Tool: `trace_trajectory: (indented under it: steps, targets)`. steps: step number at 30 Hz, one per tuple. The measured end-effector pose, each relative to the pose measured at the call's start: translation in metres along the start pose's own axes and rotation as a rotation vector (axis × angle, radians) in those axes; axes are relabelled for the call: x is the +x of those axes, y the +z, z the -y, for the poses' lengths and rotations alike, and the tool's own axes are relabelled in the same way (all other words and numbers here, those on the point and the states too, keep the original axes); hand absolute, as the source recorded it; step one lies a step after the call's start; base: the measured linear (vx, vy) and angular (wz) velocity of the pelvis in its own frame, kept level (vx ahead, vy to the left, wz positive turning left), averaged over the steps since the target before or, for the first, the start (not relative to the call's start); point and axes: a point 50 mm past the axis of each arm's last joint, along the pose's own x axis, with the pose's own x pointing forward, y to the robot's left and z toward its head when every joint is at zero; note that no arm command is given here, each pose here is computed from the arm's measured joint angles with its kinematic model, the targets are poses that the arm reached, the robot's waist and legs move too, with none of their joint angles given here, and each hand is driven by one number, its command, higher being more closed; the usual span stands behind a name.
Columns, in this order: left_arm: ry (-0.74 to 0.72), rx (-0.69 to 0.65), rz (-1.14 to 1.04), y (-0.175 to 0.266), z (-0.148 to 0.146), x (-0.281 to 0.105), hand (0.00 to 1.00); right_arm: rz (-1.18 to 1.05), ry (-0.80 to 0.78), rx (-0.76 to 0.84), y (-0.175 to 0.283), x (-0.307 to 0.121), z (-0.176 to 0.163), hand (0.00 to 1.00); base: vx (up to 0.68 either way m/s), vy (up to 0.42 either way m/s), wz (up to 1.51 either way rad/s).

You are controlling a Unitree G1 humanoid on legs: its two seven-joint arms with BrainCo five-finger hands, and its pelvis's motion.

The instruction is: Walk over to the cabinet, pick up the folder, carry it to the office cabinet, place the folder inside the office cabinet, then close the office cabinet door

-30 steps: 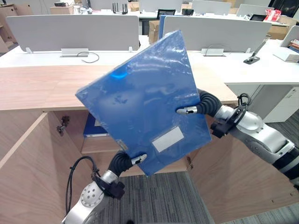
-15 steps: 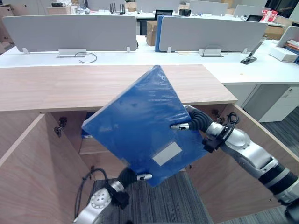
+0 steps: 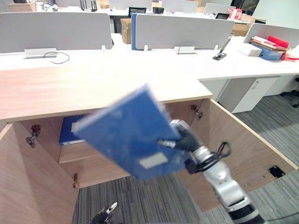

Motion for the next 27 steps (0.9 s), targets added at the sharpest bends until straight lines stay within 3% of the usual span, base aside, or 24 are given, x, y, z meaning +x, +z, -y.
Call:
trace_trajectory:
  steps: [6, 9, 12, 18, 22, 27]
  targets:
    - [0.088, -0.039, -0.009, -0.006, -0.015, -0.004, 0.00, -0.440, 0.553, -0.409, -0.104, -0.042, -0.077, 1.00, 0.01, 0.024, 0.00]
    - [0.099, -0.030, -0.007, -0.006, -0.016, -0.004, 0.00, -0.503, 0.763, -0.627, -0.129, -0.049, -0.084, 1.00, 0.04, 0.043, -0.02]
    - [0.090, -0.009, 0.015, 0.004, -0.010, 0.000, 0.00, -0.582, 0.832, -0.765, -0.145, -0.038, -0.073, 1.00, 0.03, 0.031, -0.05]
    - [0.119, -0.013, 0.023, 0.003, -0.007, 0.000, 0.00, -0.668, 0.765, -0.836, -0.149, -0.022, -0.063, 1.00, 0.04, 0.006, 0.08]
    - [0.140, -0.018, 0.018, -0.001, -0.011, -0.002, 0.00, -0.746, 0.542, -0.596, -0.146, -0.011, -0.049, 1.00, 0.05, 0.043, -0.05]
    - [0.150, -0.007, 0.012, -0.005, -0.013, -0.003, 0.00, -0.785, 0.155, -0.249, -0.141, 0.003, -0.009, 1.00, -0.01, 0.005, 0.08]
